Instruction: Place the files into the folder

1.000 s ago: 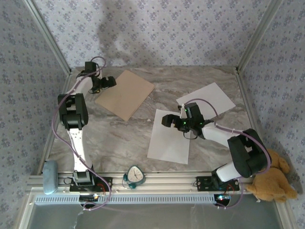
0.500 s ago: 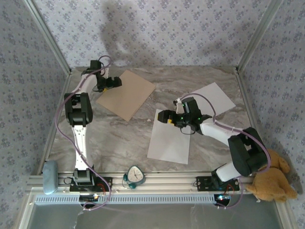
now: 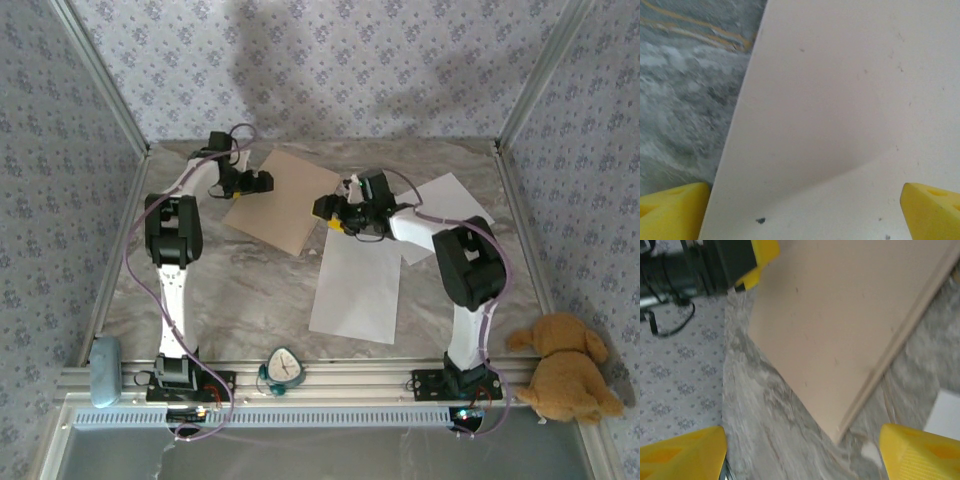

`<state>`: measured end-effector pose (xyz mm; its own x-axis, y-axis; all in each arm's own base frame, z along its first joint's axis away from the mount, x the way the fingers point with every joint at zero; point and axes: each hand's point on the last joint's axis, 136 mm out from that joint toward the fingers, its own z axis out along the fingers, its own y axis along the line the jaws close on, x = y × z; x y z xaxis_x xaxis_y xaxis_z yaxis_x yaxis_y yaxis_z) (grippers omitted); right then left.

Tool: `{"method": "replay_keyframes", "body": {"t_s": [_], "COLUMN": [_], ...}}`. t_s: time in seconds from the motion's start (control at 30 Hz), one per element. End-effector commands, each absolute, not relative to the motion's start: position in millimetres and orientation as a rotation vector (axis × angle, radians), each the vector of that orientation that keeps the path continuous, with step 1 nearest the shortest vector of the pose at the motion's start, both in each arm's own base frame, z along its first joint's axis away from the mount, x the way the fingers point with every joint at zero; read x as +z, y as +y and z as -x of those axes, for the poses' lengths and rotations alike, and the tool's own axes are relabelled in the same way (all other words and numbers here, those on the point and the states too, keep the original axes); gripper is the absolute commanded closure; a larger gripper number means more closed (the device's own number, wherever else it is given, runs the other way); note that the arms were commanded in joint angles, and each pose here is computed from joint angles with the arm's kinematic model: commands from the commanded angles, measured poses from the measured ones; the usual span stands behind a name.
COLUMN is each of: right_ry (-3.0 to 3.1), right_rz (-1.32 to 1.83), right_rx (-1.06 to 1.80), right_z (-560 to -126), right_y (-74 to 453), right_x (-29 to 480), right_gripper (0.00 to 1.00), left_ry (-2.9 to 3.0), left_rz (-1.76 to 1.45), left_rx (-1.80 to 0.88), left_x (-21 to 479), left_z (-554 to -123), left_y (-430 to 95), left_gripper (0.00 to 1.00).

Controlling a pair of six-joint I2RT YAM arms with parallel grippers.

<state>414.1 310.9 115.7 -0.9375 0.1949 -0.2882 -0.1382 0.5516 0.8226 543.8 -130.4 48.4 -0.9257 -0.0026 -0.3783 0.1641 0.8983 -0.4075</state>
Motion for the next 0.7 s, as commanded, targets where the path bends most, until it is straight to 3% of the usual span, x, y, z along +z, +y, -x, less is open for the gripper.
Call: {"method": "replay_keyframes", "body": {"t_s": [0.0, 0.67], "right_ry": [2.489, 2.608], "right_rz": [-0.099, -0.261], "right_rx": [1.350, 1.257], "right_z": [-430, -467], "right_y": [312, 315], "right_x": [108, 63], "right_gripper": [0.19, 0.20], "left_ry": [2.669, 2.647], "left_rz": [-0.138, -0.082], "left_rx": [-0.692, -0.748], "left_x": [66, 70], "left_z": [-531, -509], "left_y": [-145, -149], "left_gripper": [0.03, 0.04]}}
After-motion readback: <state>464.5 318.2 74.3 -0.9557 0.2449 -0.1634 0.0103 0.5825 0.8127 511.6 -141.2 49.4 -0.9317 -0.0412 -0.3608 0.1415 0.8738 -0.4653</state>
